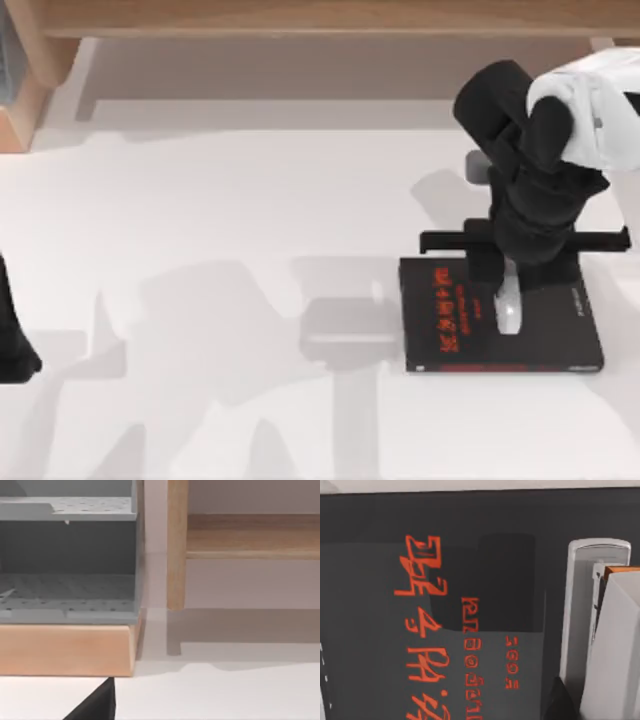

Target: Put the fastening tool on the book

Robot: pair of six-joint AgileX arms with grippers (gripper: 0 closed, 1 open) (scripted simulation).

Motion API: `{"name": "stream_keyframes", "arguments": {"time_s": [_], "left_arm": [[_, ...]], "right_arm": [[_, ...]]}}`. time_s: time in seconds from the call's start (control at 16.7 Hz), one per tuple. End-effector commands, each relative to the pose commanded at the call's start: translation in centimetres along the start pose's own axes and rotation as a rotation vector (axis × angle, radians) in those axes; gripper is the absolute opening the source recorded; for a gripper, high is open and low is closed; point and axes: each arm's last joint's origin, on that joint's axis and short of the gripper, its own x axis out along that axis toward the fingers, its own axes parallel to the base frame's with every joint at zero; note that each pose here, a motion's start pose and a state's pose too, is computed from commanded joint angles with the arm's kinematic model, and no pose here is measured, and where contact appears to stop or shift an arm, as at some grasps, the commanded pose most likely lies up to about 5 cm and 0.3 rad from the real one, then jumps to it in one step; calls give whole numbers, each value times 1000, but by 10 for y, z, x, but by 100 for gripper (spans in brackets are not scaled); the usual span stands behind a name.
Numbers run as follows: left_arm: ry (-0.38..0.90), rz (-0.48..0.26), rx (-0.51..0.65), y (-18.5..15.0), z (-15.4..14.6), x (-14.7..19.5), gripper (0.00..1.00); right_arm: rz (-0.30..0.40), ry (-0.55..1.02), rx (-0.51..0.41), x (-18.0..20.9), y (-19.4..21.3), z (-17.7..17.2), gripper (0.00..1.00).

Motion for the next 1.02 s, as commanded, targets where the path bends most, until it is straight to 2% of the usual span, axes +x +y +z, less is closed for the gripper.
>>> {"name": "stream_keyframes", "arguments": {"time_s": [0.66,1.02], "left_arm": [[0,0,0,0,0,0,100],[0,0,0,0,0,0,100]], "right_arm": [[0,0,0,0,0,0,98],[0,0,0,0,0,0,100]]}}
